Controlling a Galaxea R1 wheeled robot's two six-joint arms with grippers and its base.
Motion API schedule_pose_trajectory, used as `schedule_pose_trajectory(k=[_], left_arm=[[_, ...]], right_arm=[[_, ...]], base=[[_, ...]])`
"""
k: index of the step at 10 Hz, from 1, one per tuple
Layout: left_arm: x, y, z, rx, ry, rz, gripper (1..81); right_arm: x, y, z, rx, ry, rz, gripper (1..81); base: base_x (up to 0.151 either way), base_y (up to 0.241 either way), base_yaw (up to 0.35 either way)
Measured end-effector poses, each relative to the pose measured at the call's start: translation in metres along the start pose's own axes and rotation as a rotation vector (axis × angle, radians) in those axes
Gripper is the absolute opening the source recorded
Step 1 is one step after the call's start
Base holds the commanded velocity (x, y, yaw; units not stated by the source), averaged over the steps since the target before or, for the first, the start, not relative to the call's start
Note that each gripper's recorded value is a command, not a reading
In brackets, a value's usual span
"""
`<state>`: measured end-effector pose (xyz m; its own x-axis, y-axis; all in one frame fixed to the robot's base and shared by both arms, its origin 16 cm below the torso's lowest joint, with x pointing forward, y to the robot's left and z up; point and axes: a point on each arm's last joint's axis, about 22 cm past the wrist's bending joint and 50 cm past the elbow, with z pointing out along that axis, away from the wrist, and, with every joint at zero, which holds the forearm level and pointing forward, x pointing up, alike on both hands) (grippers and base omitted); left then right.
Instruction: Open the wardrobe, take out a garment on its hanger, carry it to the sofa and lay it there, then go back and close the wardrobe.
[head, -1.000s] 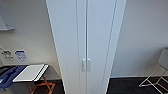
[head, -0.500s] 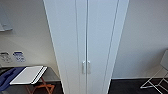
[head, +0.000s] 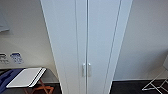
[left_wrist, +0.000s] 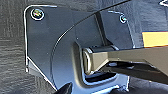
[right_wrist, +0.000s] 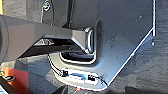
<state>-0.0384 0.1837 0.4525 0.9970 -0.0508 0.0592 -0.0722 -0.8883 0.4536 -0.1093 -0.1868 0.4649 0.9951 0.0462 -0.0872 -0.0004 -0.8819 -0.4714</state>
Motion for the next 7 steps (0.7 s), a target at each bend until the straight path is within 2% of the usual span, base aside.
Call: schedule_pose_trajectory(k=[5,7], left_arm=[[0.0001,0.0003,0.0,-0.001,0.0,0.001,81.1],[0.0005,0.0008,0.0002,-0.002,0.001,0.001,81.1]], right_arm=[[-0.0004,-0.0007,0.0004,0.001,-0.003,-0.002,81.1],[0.0081,-0.0087,0.0057,0.009,-0.006,-0.009,81.1]], base=[[0.098,0.0,0.0],[0.036,0.0,0.0]])
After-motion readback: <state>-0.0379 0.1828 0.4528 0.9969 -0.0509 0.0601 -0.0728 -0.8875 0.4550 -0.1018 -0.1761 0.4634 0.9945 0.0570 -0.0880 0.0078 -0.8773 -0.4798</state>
